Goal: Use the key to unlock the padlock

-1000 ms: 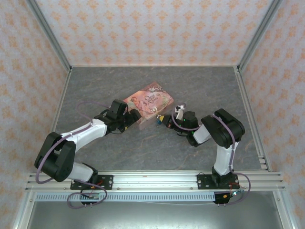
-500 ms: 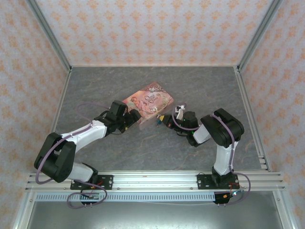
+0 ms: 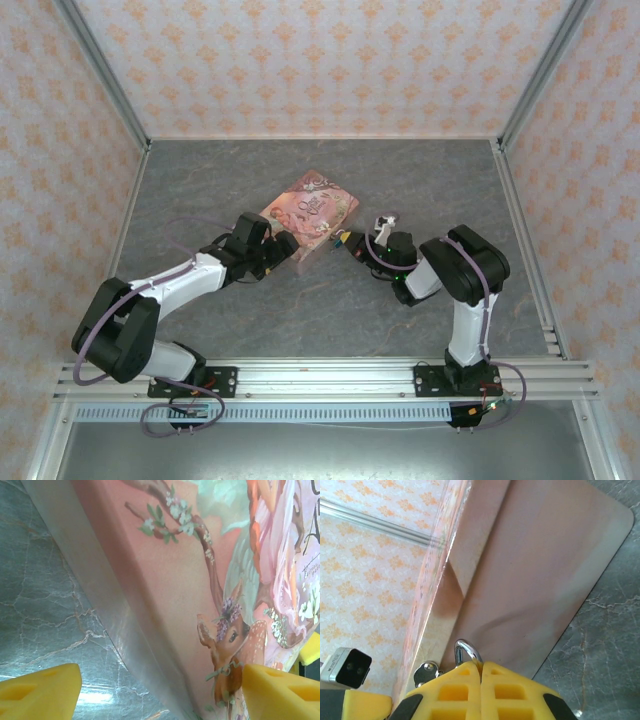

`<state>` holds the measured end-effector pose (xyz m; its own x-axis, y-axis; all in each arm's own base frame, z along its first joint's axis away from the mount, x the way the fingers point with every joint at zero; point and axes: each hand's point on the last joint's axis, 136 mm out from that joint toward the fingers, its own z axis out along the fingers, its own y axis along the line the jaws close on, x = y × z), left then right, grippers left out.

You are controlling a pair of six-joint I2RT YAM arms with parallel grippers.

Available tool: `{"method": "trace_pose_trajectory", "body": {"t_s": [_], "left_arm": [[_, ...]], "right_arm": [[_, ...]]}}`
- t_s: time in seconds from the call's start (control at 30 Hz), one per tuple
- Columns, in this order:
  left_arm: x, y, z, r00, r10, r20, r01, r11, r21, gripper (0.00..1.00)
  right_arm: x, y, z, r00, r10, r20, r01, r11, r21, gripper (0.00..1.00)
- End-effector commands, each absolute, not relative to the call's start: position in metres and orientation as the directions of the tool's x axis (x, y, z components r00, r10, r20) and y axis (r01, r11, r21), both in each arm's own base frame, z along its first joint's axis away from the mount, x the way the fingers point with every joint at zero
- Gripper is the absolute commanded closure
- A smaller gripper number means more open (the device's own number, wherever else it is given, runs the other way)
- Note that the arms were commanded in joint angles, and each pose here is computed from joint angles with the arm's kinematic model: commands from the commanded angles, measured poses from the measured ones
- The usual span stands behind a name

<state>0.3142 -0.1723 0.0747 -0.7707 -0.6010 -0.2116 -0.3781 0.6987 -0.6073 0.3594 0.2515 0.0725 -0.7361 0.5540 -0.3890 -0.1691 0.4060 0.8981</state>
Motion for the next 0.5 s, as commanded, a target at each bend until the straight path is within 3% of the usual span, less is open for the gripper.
{"method": "trace_pose_trajectory", "body": {"t_s": [0.0,0.23,0.47], "left_arm": [[0.289,-0.154,0.051,-0.775,-0.605,-0.183,-0.454,0.734,-0.505,0.17],[0.293,-0.149,0.079,-0.751,-0.613,-0.245,-0.422,0.731,-0.536,0.14],[0.293,-0.13,0.117,-0.691,-0.62,-0.373,-0.372,0.747,-0.551,0.04]], "right_arm": [[0.368,0.248,0.088,-0.69,0.588,-0.423,-0.211,0.396,0.894,1.0],[0.357,0.237,0.094,-0.678,0.55,-0.488,-0.226,0.475,0.85,1.0],[0.333,0.225,0.114,-0.687,0.463,-0.56,-0.253,0.57,0.781,1.0]]}}
